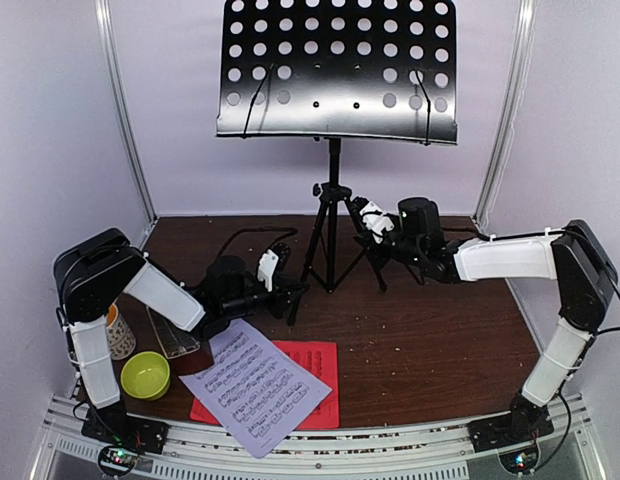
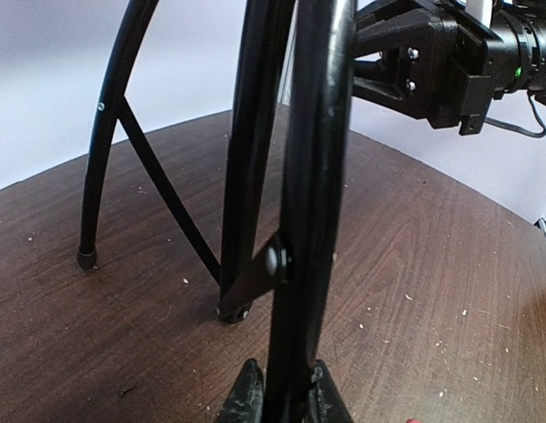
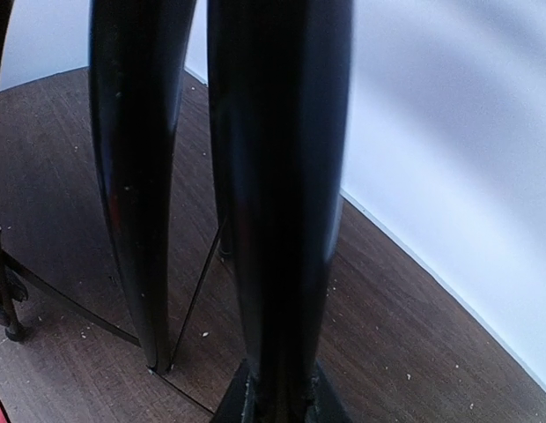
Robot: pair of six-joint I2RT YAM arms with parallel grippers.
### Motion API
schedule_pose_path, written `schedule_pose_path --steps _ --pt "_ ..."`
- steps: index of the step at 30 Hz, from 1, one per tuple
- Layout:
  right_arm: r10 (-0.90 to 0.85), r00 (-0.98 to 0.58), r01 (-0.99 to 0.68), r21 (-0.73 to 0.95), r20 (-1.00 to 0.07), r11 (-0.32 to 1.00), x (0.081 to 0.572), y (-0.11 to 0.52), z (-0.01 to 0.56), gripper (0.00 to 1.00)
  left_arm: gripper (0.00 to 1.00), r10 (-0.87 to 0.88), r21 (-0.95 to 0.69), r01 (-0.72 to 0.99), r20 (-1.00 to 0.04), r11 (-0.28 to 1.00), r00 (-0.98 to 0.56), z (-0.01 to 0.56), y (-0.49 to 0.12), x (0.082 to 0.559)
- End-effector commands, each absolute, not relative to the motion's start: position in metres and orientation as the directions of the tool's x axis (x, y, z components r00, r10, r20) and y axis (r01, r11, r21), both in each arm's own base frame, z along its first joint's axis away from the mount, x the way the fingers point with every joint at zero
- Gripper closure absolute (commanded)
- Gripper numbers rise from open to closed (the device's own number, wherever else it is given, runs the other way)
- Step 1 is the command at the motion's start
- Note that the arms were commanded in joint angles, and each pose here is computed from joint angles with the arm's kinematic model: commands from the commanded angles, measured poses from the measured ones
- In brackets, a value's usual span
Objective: Set up the instrument practice props
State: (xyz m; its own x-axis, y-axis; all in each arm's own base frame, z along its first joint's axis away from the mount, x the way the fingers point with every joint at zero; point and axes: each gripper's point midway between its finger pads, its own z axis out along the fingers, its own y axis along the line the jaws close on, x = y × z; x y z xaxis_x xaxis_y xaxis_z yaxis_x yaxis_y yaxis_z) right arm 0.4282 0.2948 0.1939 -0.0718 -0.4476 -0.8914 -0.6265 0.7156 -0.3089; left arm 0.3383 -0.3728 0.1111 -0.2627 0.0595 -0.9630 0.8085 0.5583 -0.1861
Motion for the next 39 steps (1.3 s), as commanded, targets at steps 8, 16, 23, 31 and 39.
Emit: schedule_pose_path --steps 8,16,23,31,39 --pt "-0.390 -0.018 -0.456 -0.340 -0.921 0.822 0.448 0.245 0.257 0.96 1.00 0.092 -0.244 0.707 -0.912 0.663 -0.401 0.094 -0.351 0.362" --pt "-0.363 0.025 -0.556 -0.315 -0.931 0.769 0.428 0.258 0.260 0.57 1.00 0.134 -0.221 0.748 -0.914 0.626 -0.383 0.097 -0.363 0.358" --pt "-0.386 0.007 -0.633 -0.303 -0.923 0.713 0.411 0.264 0.244 0.33 0.99 0.176 -0.198 0.776 -0.913 0.599 -0.369 0.101 -0.372 0.354" --pt "-0.502 -0.131 -0.704 -0.276 -0.855 0.655 0.397 0.249 0.196 0.29 0.86 0.200 -0.181 0.780 -0.909 0.599 -0.365 0.108 -0.375 0.358" --pt "-0.537 -0.194 -0.741 -0.236 -0.821 0.629 0.413 0.250 0.172 0.31 0.60 0.213 -0.162 0.785 -0.912 0.598 -0.350 0.117 -0.376 0.360"
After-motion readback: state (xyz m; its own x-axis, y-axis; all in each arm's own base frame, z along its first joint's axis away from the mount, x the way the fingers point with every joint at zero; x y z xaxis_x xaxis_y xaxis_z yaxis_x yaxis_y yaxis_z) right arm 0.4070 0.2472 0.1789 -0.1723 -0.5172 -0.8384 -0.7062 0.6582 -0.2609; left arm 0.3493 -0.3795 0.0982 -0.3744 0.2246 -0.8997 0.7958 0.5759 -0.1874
